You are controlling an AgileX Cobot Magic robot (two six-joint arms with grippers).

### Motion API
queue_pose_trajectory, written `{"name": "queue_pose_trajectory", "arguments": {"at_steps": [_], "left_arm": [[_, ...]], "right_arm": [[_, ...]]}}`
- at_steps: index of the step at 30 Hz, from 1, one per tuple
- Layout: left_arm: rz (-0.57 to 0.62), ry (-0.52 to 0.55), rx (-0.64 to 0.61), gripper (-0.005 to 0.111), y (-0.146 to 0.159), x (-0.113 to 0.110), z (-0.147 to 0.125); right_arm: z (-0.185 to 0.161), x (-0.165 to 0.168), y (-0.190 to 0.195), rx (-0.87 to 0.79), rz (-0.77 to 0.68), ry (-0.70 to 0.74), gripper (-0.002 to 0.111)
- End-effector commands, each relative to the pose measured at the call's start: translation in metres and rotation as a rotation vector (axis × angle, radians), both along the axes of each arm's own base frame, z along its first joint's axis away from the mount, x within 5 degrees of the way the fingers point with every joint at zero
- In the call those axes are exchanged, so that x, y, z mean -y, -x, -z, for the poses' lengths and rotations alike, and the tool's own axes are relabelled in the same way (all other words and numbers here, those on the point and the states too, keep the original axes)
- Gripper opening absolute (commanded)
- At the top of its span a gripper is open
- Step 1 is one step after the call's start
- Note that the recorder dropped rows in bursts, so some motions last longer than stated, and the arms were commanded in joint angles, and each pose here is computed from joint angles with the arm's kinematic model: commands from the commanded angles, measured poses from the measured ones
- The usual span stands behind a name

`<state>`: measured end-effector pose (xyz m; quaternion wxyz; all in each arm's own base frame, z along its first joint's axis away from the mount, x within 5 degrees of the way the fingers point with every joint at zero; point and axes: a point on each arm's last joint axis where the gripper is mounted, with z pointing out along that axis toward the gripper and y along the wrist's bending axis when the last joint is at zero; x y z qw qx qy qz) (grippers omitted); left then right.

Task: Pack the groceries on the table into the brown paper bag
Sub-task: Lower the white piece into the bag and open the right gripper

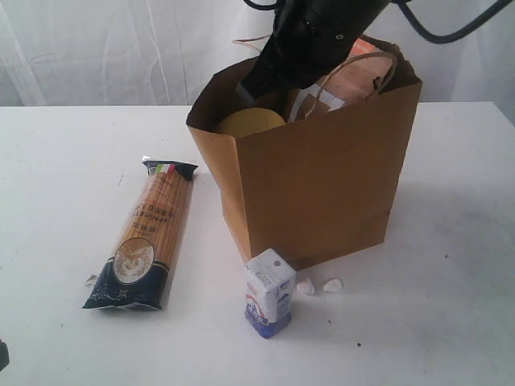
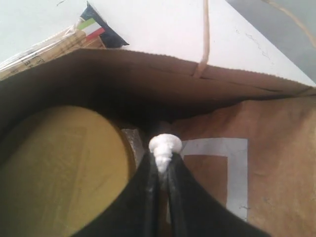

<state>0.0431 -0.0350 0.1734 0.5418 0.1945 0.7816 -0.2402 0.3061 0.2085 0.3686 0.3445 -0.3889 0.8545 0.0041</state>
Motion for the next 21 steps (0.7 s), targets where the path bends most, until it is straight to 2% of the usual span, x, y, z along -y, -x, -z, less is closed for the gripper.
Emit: {"name": "queue_pose_trajectory", "arguments": {"at_steps": [1,2,8,11,16,21], "left_arm": [[0.004,0.000,0.001,0.000,0.000,0.000,0.001],[0.004,0.000,0.001,0.000,0.000,0.000,0.001],[0.004,0.000,0.001,0.000,0.000,0.000,0.001],[0.004,0.000,0.001,0.000,0.000,0.000,0.001],[0.004,0.000,0.001,0.000,0.000,0.000,0.001],[0.004,0.000,0.001,0.000,0.000,0.000,0.001]], "right_arm": [[-0.002,0.001,-0.003,0.001,0.005,-0.023,0.000],[-0.001,0.001,-0.003,-0.001,0.005,-0.023,0.002],[-0.001,-0.001,-0.004,0.006,0.002,-0.037,0.039],[-0.002,-0.002,-0.005,0.017,0.000,-0.044,0.054],[-0.010,-0.001,-0.004,0.059,0.001,-0.081,0.056],[-0.037,0.008,0.008,0.141,0.012,-0.151,0.056]]}}
